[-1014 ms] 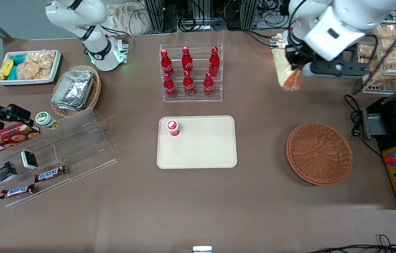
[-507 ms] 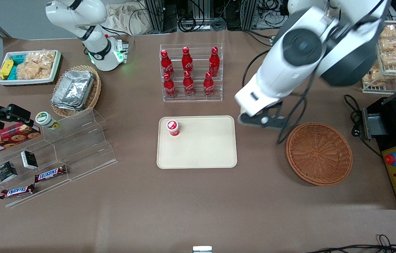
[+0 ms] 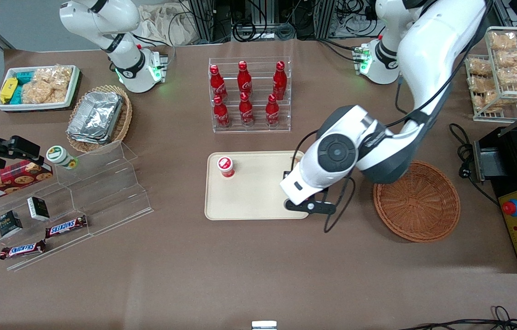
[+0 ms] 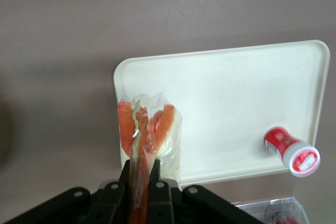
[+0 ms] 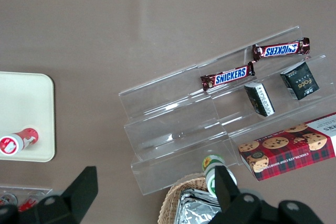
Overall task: Place sandwich from basket to tray
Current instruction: 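Lower the sandwich onto the white tray and open the left gripper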
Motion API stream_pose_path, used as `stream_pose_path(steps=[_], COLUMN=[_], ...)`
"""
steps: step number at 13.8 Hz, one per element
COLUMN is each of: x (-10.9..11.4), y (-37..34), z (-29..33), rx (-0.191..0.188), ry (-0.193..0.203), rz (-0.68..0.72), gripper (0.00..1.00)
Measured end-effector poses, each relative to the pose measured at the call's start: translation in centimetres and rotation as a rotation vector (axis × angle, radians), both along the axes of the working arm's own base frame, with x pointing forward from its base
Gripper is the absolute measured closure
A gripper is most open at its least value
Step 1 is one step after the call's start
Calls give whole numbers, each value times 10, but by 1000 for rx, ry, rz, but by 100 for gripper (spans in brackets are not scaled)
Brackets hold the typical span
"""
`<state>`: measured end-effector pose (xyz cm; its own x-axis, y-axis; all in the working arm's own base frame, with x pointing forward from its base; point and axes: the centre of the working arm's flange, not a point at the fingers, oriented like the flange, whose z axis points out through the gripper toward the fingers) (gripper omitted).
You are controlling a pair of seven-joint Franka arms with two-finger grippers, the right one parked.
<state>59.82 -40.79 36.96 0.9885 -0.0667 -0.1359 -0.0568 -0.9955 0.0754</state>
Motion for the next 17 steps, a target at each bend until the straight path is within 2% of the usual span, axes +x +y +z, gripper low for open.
stream_pose_path(steps=[2,3,4,8,10,13,17], x=[-14,-19,-22,-21,-19,-12,-1], y=[-21,-32,-39,-43,-40,-36,-25], z=[-30,-43,-58,-117,-132,-119,-24], rx=[71,95,104,100,107,106,154], ry=[-16,-30,-40,-48,-50,-67,-111], rz=[28,43,54,50,56,73,122], gripper=[85,86,86,85,80,53,13])
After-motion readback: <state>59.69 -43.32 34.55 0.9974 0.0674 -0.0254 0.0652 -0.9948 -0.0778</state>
